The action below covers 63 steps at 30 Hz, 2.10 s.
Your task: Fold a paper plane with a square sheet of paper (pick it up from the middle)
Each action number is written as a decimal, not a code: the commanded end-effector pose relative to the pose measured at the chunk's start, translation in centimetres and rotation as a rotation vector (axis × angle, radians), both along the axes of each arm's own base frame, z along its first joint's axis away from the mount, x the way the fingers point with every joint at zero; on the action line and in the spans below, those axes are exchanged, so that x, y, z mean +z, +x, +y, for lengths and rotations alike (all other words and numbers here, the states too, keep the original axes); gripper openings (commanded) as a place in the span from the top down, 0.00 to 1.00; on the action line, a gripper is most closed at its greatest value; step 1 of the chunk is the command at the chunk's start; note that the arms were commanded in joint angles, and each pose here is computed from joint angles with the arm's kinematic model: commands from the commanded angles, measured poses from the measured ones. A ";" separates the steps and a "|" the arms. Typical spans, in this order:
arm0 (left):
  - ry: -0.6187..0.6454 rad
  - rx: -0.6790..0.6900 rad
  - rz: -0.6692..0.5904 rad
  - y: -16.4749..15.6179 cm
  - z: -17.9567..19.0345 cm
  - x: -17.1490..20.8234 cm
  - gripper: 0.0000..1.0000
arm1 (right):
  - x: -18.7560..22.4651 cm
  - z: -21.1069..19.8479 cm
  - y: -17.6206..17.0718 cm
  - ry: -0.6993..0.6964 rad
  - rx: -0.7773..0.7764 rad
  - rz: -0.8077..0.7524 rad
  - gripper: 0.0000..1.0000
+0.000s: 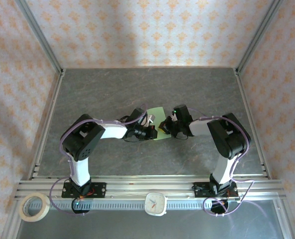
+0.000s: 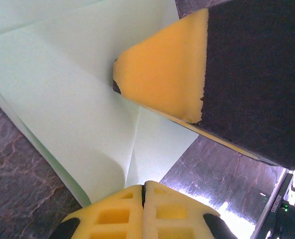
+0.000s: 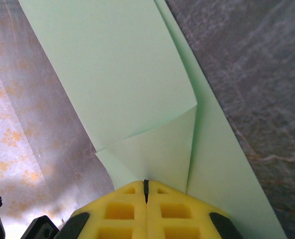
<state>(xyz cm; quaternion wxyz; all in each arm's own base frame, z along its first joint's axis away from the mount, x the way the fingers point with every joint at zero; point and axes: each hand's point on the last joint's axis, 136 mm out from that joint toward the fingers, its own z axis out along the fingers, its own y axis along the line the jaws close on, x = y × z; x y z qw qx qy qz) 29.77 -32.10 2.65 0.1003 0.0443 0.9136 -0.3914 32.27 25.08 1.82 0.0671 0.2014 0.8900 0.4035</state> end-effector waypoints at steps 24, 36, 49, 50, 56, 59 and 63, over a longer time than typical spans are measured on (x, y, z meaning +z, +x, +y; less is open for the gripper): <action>0.027 -0.049 0.005 -2.5 1.9 -0.3 1.00 | -5.9 -3.2 -3.8 -0.171 -0.037 0.198 1.00; -0.029 0.030 -0.093 1.4 0.5 3.0 1.00 | -5.8 -3.1 -3.7 -0.161 -0.037 0.196 1.00; 0.100 0.028 0.050 -2.3 3.4 -3.3 1.00 | -5.9 -3.2 -4.0 -0.166 -0.033 0.200 1.00; 0.103 0.024 0.053 -2.7 3.7 -3.4 1.00 | -5.9 -3.2 -3.9 -0.165 -0.033 0.198 1.00; 0.093 -0.015 0.028 -3.0 3.6 -1.7 1.00 | -5.8 -3.2 -3.9 -0.167 -0.036 0.195 1.00; 0.025 -0.016 -0.027 -1.9 2.4 0.8 1.00 | -5.8 -3.2 -3.9 -0.165 -0.036 0.195 1.00; -0.022 0.018 -0.094 0.0 1.5 3.0 1.00 | -5.7 -3.2 -3.8 -0.162 -0.037 0.195 1.00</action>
